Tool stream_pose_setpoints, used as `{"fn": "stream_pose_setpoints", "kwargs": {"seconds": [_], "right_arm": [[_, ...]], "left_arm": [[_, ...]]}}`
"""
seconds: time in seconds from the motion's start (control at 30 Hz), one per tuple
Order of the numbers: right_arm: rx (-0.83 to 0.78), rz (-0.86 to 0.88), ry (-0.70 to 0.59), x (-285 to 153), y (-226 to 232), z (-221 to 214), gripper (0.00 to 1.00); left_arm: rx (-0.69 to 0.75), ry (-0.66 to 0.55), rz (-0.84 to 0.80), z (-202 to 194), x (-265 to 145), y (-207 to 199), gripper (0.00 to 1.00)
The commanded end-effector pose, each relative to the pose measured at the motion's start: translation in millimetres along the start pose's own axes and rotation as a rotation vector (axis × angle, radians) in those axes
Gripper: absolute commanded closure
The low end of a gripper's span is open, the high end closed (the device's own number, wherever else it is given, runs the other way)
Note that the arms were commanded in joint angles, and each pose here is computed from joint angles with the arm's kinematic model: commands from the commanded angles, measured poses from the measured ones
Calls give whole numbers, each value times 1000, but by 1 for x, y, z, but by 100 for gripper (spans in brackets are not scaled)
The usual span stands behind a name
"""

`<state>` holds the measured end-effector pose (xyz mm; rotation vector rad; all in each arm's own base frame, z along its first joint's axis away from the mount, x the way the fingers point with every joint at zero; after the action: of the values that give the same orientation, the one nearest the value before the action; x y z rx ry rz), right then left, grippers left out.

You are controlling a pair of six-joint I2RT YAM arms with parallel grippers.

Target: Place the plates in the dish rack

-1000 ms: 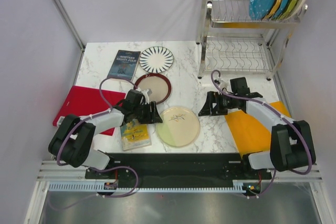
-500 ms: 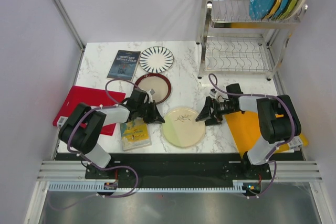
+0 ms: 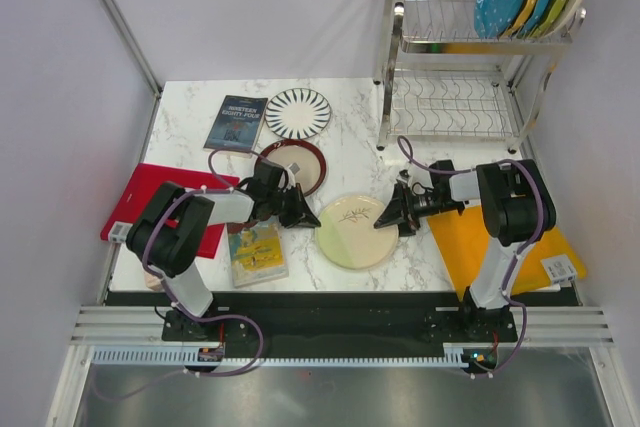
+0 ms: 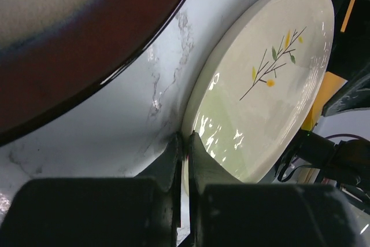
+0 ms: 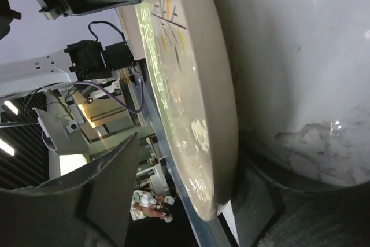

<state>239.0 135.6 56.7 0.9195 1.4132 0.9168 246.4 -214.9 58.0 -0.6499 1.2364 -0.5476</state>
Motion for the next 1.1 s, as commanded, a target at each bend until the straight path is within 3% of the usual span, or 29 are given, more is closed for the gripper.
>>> {"fn": "stream_pose_setpoints", "kwargs": {"seconds": [0.0, 0.1, 0.27, 0.33, 0.37, 0.4, 0.5, 0.63, 0.77, 0.8, 0.9, 1.0, 1.07], "right_arm": [[-55, -141, 9, 7, -24, -4, 36], [-78, -145, -3, 5, -19, -3, 47], [-119, -123, -64, 5, -11, 10, 82], [-144, -132, -90, 1, -1, 19, 100], [-151, -147, -107, -3, 3, 23, 100], [-176, -152, -128, -10, 13, 26, 100], [-256, -188, -154, -31, 44, 29, 100], [-462, -269, -171, -69, 111, 28, 100], [-710, -307, -264, -109, 196, 36, 100], [-806, -303, -320, -124, 232, 41, 100], [-895, -298, -365, -143, 278, 35, 100], [-995, -265, -464, -164, 337, 29, 100], [-1105, -334, -594, -186, 372, 34, 100]], "left_arm": [[-50, -72, 11, 22, 9, -7, 98], [-49, -68, 13, 21, 10, -6, 98], [-30, -56, 10, 20, 14, -8, 96], [-15, -60, 6, 22, 13, -10, 86], [7, -79, -4, 28, 8, -18, 78], [43, -90, 21, 30, 3, -18, 59], [216, -140, 31, 46, -25, -38, 44], [454, -358, 20, 84, -89, -68, 39], [711, -603, 147, 114, -139, -80, 32], [726, -662, 205, 120, -147, -77, 31], [740, -751, 278, 136, -150, -72, 30], [695, -742, 284, 150, -140, -70, 30], [675, -738, 264, 159, -134, -75, 30]]}}
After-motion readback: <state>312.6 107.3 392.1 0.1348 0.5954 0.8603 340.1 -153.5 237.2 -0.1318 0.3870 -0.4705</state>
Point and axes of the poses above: each gripper's point midway between its finger pads, its own x axis out along the fingers, its own y axis along the line the jaws close on, z = x × y, the point moved 6 cm from there along -x, back along the fingers
